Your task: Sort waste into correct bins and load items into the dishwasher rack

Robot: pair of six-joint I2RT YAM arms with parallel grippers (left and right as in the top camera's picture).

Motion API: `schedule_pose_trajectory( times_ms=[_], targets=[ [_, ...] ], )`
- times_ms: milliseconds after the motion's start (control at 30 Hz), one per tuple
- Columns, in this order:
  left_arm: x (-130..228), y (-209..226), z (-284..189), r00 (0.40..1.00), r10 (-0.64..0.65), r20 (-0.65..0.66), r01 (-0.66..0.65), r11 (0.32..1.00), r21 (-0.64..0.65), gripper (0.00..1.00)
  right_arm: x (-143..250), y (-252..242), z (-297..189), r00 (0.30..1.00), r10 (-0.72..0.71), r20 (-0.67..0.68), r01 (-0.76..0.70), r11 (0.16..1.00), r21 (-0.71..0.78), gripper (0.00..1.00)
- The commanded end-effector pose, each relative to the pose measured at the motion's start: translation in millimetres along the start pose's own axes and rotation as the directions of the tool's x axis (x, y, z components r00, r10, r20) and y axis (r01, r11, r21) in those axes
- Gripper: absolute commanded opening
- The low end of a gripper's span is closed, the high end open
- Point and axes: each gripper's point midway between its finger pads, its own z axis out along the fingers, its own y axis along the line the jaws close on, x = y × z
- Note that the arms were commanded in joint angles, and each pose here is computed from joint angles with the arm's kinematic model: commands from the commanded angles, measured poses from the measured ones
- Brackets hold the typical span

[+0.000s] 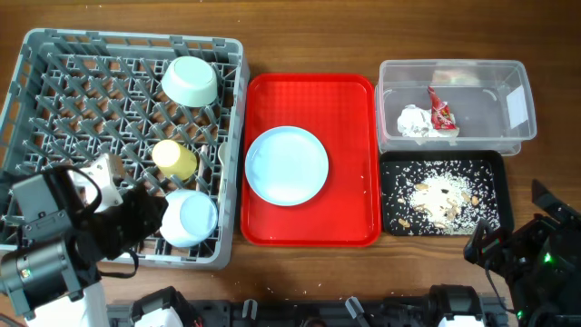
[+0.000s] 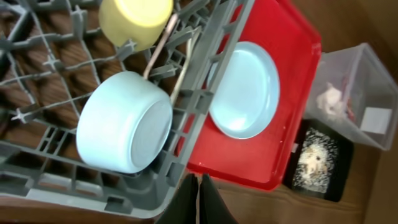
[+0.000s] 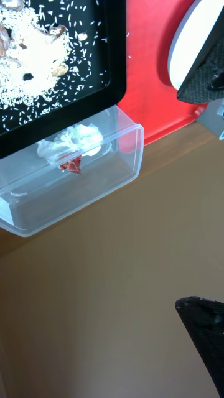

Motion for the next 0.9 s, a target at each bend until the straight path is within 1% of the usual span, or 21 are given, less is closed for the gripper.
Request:
schedule_pose_trajectory(
  times_ms=[0, 33, 100, 200, 267, 433, 533, 600, 667, 733, 867],
  targets=[
    [16, 15, 20, 0.994, -0.055, -0.094, 0.049, 0.997, -0.065, 0.04, -3, 1, 0, 1.000, 0.014, 0.015, -0.014, 1.000, -0.008, 1.00],
    [21, 14, 27, 0.989, -0.065, -0.130, 0.059, 0.997, -0.050, 0.04, -3, 1, 0, 1.000, 0.014, 0.015, -0.013, 1.000, -0.008, 1.00],
    [23, 16, 41, 0.982, -0.077, -0.170, 0.068, 0.996, -0.059, 0.04, -3, 1, 0, 1.000, 0.014, 0.015, -0.013, 1.000, -0.008, 1.00],
    [23, 26, 51, 0.970, -0.130, -0.204, 0.105, 0.986, -0.128, 0.04, -3, 1, 0, 1.000, 0.014, 0.015, -0.013, 1.000, -0.008, 1.00],
    [24, 25, 60, 0.963, -0.122, -0.241, 0.090, 0.986, -0.141, 0.04, -3, 1, 0, 1.000, 0.014, 0.015, -0.013, 1.000, -0.008, 1.00],
    [31, 29, 89, 0.953, -0.162, -0.256, 0.118, 0.977, -0.179, 0.04, -3, 1, 0, 1.000, 0.014, 0.015, -0.013, 1.000, -0.008, 1.00],
    [29, 44, 96, 0.950, -0.237, -0.203, 0.180, 0.948, -0.263, 0.04, -3, 1, 0, 1.000, 0.014, 0.015, -0.013, 1.000, -0.008, 1.00],
    [18, 65, 92, 0.957, -0.270, -0.101, 0.215, 0.903, -0.372, 0.04, -3, 1, 0, 1.000, 0.014, 0.015, -0.013, 1.000, -0.008, 1.00],
    [6, 78, 90, 0.962, -0.274, -0.013, 0.242, 0.868, -0.433, 0.04, -3, 1, 0, 1.000, 0.014, 0.015, -0.013, 1.000, -0.008, 1.00],
    [0, 83, 96, 0.962, -0.273, 0.025, 0.256, 0.864, -0.434, 0.04, -3, 1, 0, 1.000, 0.014, 0.015, -0.014, 1.000, -0.008, 1.00],
    [0, 92, 115, 0.963, -0.269, 0.032, 0.256, 0.863, -0.436, 0.04, -3, 1, 0, 1.000, 0.014, 0.015, -0.013, 1.000, -0.008, 1.00]
  ],
)
